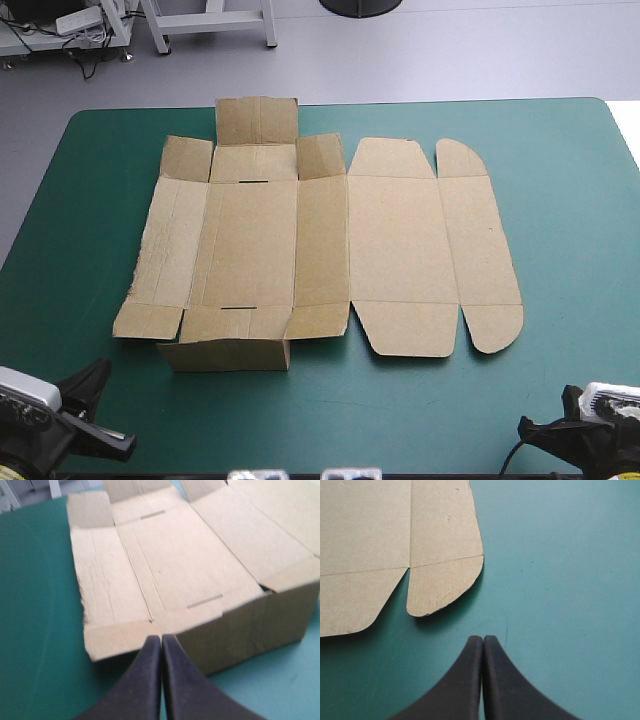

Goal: Fold the box

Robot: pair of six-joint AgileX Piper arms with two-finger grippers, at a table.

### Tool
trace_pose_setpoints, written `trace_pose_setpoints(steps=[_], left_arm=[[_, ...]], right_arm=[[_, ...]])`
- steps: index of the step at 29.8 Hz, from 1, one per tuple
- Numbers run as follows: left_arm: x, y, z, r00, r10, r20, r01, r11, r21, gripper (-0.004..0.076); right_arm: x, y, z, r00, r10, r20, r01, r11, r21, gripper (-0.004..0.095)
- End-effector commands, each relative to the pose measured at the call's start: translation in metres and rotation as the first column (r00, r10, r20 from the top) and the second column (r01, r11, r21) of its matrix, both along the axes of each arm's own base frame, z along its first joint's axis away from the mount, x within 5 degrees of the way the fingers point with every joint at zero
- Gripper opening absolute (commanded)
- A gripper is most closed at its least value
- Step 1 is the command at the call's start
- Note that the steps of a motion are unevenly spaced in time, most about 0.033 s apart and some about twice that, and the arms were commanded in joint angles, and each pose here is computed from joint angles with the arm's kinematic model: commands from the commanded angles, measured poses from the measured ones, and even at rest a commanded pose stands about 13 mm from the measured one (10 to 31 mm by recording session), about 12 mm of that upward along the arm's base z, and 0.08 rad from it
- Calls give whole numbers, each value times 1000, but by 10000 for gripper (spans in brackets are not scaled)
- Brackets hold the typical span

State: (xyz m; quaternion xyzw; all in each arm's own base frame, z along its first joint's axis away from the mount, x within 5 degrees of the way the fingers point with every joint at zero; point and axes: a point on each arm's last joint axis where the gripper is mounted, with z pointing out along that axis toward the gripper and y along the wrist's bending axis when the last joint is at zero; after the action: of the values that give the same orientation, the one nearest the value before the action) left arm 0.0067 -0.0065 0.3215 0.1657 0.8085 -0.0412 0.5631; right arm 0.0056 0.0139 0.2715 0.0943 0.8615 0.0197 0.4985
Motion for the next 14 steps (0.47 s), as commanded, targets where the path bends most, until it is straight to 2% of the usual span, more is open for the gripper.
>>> trace_pose_setpoints(steps=[1,7,10,14], left_arm=[[19,1,44,993,38,113,-40,999,16,-10],[69,7,97,980,148,132,-175,958,226,-10],[104,10,117,962,243,127,-271,915,300,-10],[150,12,123,935,347,71,-344,841,418,-10]], right_arm=[[4,0,12,997,4,76,-3,1000,-9,-13],[4,0,12,997,5,77,-4,1000,-7,-13],[4,0,12,997,5,77,-4,1000,-7,-13],[4,0,12,997,5,77,-4,1000,-7,-13]])
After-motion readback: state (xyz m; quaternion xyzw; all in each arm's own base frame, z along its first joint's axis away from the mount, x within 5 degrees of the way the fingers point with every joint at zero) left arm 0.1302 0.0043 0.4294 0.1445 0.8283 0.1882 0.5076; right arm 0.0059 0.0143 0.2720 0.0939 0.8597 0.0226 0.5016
